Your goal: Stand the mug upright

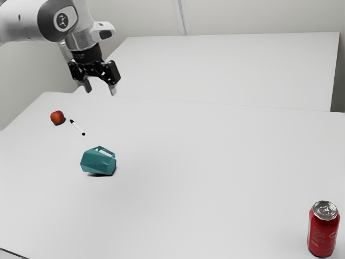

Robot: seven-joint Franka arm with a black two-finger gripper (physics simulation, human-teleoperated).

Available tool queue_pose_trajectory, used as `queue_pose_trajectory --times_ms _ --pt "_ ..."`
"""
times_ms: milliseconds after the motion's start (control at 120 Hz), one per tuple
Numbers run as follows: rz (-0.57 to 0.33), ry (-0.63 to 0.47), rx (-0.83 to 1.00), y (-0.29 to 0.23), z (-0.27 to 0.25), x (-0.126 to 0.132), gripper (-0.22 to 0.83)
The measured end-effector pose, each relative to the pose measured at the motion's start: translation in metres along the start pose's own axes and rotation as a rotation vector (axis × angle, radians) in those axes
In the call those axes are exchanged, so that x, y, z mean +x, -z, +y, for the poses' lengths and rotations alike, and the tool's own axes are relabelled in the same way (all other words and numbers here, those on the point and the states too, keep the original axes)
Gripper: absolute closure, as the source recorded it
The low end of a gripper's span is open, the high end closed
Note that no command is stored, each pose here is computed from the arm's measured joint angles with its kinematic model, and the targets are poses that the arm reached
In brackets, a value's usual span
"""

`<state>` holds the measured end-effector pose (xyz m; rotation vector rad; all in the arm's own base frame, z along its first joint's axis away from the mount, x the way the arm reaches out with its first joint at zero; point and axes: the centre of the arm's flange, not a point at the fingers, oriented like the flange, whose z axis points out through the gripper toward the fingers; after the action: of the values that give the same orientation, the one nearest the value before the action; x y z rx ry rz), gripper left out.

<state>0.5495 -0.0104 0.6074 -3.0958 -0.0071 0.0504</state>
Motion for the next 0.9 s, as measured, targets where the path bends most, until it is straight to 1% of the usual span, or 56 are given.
queue_pose_trajectory --times_ms 533,650,767,900 --pt "-0.016 0.006 -0.001 -0.009 -0.007 0.007 0.02" --pt "-0.017 0.001 -0.012 -0.011 -0.012 0.012 0.02" --pt "-0.022 0.023 -0.026 -0.015 -0.033 0.015 0.02" --pt "-0.033 0.091 -0.055 -0.023 -0.083 0.015 0.02"
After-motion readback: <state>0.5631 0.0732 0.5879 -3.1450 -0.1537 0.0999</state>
